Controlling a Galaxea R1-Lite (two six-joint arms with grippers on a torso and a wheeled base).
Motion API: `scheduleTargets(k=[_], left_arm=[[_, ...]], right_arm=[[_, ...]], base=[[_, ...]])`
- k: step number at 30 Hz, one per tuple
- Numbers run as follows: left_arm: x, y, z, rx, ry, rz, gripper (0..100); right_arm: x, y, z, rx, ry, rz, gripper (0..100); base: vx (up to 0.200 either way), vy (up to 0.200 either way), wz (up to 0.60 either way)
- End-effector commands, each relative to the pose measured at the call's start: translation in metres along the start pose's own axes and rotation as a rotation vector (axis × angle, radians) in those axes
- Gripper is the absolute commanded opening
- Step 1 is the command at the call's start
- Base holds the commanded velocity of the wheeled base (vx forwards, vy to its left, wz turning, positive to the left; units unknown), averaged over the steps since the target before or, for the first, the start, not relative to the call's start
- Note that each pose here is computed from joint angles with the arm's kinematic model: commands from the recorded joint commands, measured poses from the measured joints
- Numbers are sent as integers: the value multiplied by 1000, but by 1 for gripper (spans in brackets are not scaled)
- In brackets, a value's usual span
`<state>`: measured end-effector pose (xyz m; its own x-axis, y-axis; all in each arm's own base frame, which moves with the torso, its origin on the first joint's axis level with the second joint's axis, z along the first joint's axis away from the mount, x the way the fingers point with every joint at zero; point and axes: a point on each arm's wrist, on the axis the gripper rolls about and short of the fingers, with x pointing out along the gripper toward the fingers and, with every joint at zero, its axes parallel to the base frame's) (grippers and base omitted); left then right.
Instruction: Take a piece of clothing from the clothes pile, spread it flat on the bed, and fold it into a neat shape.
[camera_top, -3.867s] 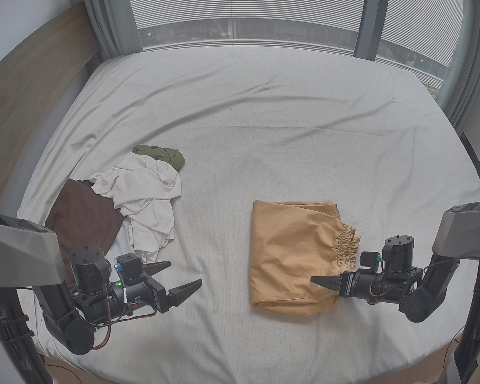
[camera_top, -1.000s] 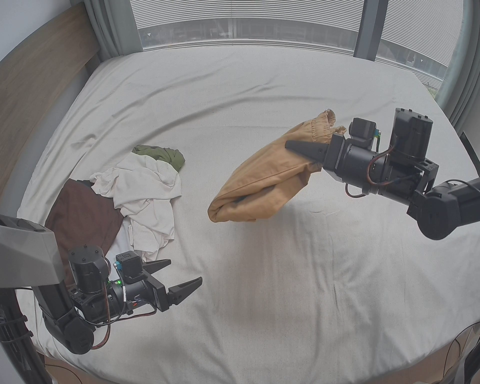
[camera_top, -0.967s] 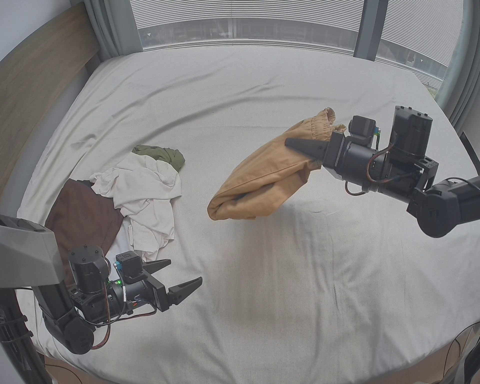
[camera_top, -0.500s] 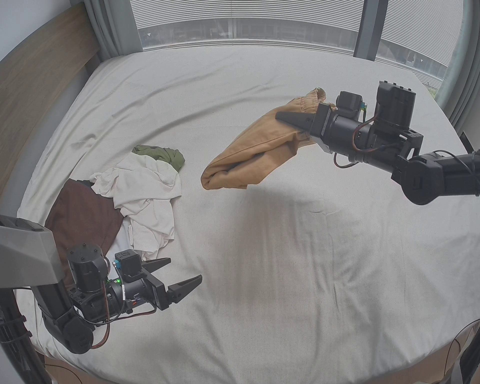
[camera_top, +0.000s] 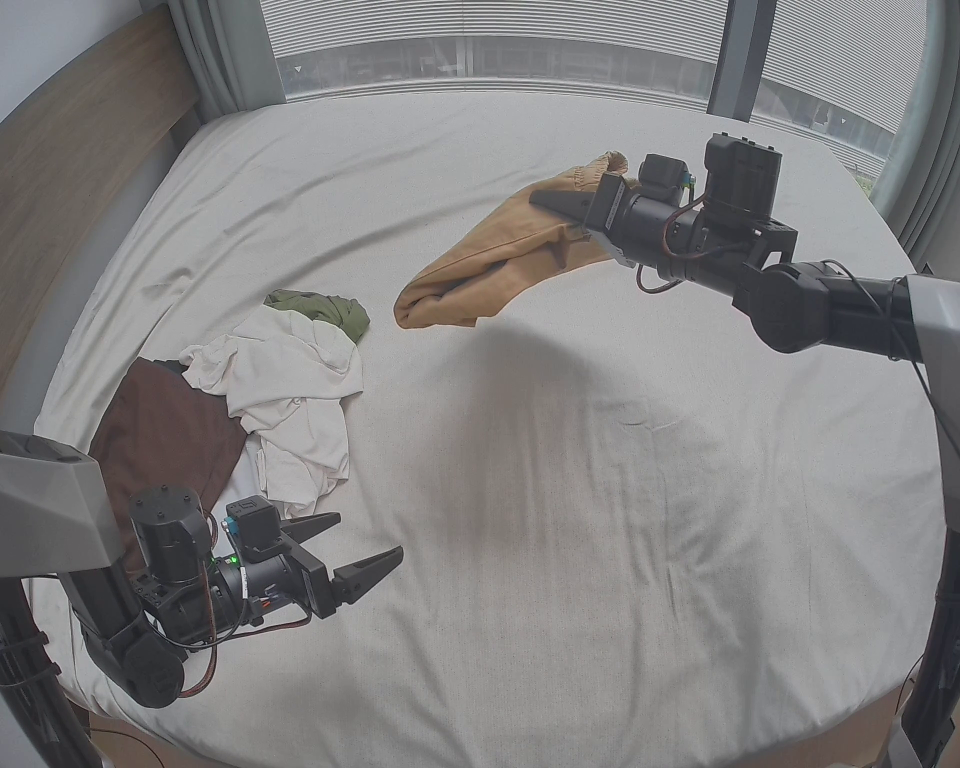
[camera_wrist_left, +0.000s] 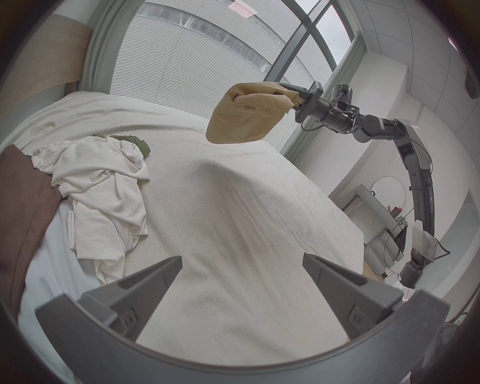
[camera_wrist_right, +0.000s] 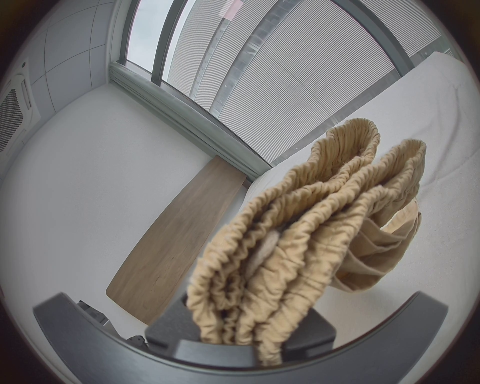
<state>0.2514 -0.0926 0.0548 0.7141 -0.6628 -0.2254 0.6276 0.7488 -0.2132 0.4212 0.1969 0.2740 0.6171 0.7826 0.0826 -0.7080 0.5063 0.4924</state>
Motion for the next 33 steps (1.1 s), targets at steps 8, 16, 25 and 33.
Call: scheduleTargets(k=[8,16,25,33], left_arm=[[-1,-1,-3,-30,14,0,100],[-2,-1,-3,-33,16,2,100],[-2,0,-3,-33,14,3,100],[-2,0,-3,-33,13,3,100]], right_arm=[[35,-130,-109,260,190,-202,0],[28,-113,-78,209,133,-178,0],[13,-107,-83,148,166,-239,0],[4,-122,-116,155,192,-297,0]], base=[[0,0,0],[0,0,0],[0,0,0],[0,0,0]])
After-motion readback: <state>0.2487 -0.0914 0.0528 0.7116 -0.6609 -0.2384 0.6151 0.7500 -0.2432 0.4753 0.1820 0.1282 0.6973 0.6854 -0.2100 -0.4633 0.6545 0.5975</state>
